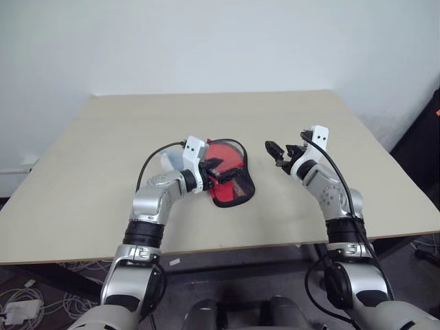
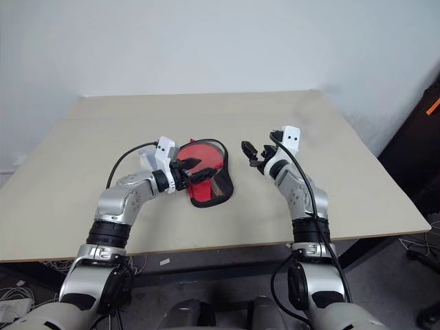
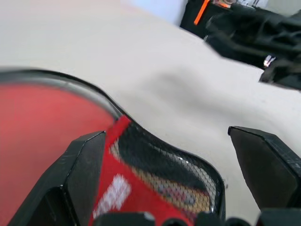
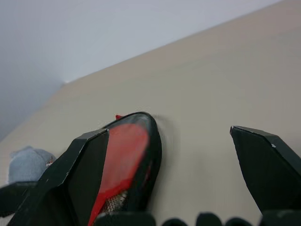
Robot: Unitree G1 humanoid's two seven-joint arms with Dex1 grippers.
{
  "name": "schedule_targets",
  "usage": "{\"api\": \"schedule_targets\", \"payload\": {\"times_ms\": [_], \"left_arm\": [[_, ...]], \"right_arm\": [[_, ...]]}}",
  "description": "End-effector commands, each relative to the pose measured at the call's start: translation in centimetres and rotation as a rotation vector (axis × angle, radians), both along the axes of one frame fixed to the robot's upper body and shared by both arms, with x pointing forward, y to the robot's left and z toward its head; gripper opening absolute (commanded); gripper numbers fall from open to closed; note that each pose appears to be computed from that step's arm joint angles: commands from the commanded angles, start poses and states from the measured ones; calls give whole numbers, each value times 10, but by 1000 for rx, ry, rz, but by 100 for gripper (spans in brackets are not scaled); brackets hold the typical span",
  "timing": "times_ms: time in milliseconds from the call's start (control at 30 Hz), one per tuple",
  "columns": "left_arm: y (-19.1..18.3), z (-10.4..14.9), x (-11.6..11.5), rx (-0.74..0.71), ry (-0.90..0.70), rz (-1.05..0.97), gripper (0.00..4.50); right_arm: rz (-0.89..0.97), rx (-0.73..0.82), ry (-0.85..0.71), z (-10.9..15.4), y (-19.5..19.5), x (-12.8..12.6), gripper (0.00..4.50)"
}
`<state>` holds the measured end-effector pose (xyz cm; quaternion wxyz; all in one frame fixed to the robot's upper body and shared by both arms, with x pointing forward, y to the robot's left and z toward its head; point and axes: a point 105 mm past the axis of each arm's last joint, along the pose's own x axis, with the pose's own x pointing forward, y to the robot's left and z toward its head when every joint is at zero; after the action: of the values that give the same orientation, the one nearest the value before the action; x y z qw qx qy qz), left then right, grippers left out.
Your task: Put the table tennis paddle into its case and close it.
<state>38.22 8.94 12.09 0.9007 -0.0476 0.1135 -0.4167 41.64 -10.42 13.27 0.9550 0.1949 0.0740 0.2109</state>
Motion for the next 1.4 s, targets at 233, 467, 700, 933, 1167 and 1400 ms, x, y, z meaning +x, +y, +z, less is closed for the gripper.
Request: {"api": "schedule_targets", "payload": {"times_ms": [233,467,700,933,1167,1400], "left_arm": [[3,12,11,-50,99,164,448],[25,0,11,-96,337,382,448],[43,-8,-2,-62,533,442,448],[42,-31,4,-69,576,475,448],[26,-31,10,-142,615,424,448],[11,-38,13,-196,681,395,448]], "right_arm": [[10,-4,-46,11,6,0,450],[17,-1,-40,8,6,-2,450],[25,-6,-29,6,7,-3,450],[23,-6,-25,4,7,-2,450],[17,-15,-28,6,5,-1,450],[6,-20,-27,5,6,-1,450]]}}
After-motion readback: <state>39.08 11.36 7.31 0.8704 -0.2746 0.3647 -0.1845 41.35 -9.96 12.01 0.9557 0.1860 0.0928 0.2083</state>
